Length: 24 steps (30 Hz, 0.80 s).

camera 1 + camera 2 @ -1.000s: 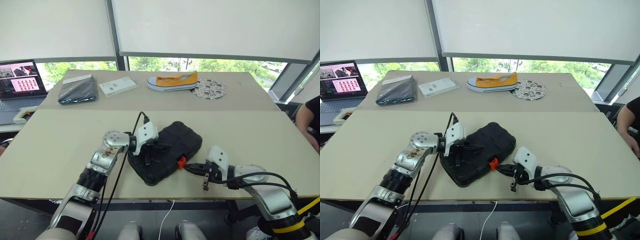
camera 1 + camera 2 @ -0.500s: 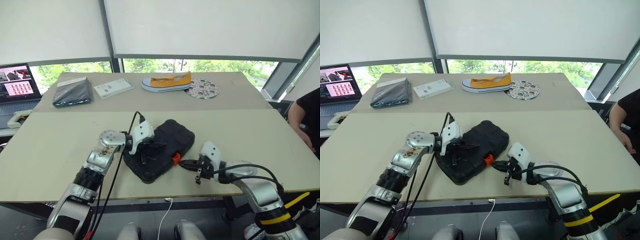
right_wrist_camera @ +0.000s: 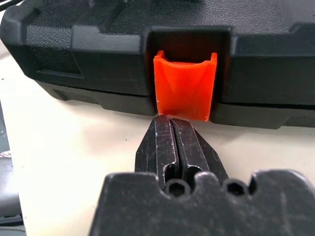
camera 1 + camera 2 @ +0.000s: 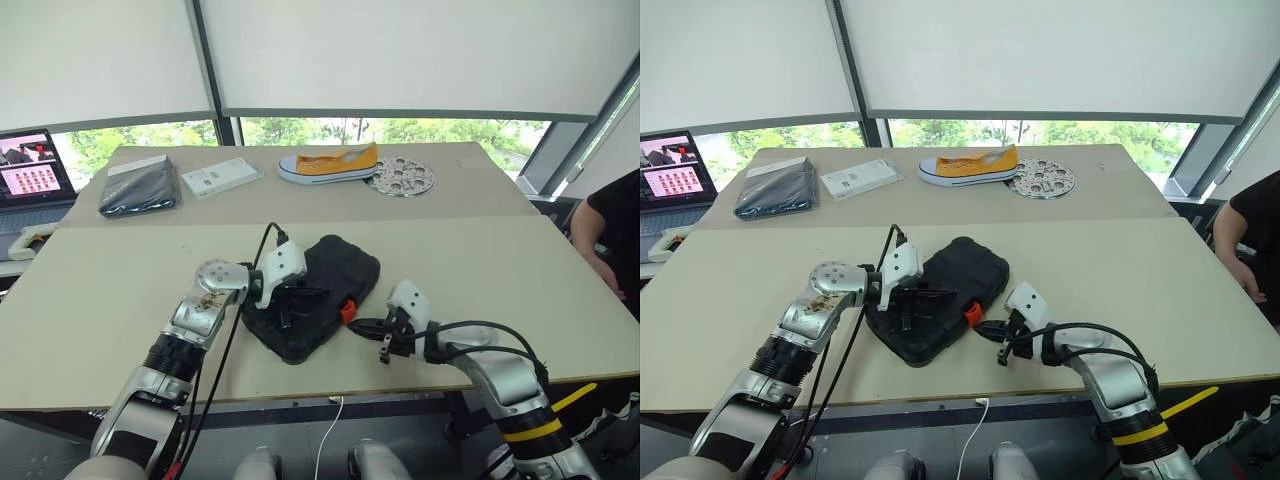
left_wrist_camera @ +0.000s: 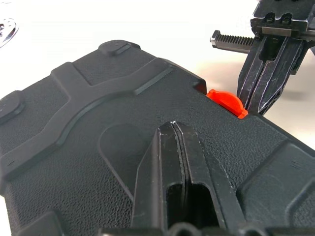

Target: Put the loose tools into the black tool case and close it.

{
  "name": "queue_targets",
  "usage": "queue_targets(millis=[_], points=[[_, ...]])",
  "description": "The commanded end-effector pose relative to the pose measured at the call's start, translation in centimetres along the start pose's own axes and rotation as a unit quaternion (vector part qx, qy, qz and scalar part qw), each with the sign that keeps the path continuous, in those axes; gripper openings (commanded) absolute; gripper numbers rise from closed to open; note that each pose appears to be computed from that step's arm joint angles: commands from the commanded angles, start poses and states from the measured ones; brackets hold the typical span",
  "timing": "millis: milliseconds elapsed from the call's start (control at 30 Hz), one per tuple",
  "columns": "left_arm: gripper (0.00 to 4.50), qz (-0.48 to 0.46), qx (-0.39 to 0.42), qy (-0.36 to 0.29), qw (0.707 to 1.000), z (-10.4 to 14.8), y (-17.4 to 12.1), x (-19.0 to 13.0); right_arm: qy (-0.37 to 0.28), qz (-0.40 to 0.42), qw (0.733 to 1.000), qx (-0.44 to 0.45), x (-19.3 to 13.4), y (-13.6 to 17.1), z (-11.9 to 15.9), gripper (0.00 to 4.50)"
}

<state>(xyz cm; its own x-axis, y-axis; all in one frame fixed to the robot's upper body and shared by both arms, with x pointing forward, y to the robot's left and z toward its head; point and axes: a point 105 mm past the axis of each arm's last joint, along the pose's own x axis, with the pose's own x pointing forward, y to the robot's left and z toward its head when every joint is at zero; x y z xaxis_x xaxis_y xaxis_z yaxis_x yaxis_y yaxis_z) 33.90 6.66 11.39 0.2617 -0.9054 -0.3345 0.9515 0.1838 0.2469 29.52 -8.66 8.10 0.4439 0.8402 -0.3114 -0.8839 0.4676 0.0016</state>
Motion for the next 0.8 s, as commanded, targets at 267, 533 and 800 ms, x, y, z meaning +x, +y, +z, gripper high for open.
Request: queue_targets(millis=[267, 533, 800], points=[[0.03, -0.072, -0.104, 0.088, 0.988, -5.9, -4.3, 1.1, -0.071, 0.004, 0.996, -0.046, 1.4, -0.2, 4.4, 0.00], [0.03, -0.061, -0.112, 0.098, 0.987, -6.4, -4.2, 0.8, 0.005, -0.004, 0.999, -0.040, 1.5, -0.9, 2.0, 0.00], [0.03, -0.013, -0.122, 0.116, 0.986, -7.1, -3.1, 0.2, 0.031, -0.020, 0.999, -0.039, 1.4, -1.7, 1.4, 0.00]])
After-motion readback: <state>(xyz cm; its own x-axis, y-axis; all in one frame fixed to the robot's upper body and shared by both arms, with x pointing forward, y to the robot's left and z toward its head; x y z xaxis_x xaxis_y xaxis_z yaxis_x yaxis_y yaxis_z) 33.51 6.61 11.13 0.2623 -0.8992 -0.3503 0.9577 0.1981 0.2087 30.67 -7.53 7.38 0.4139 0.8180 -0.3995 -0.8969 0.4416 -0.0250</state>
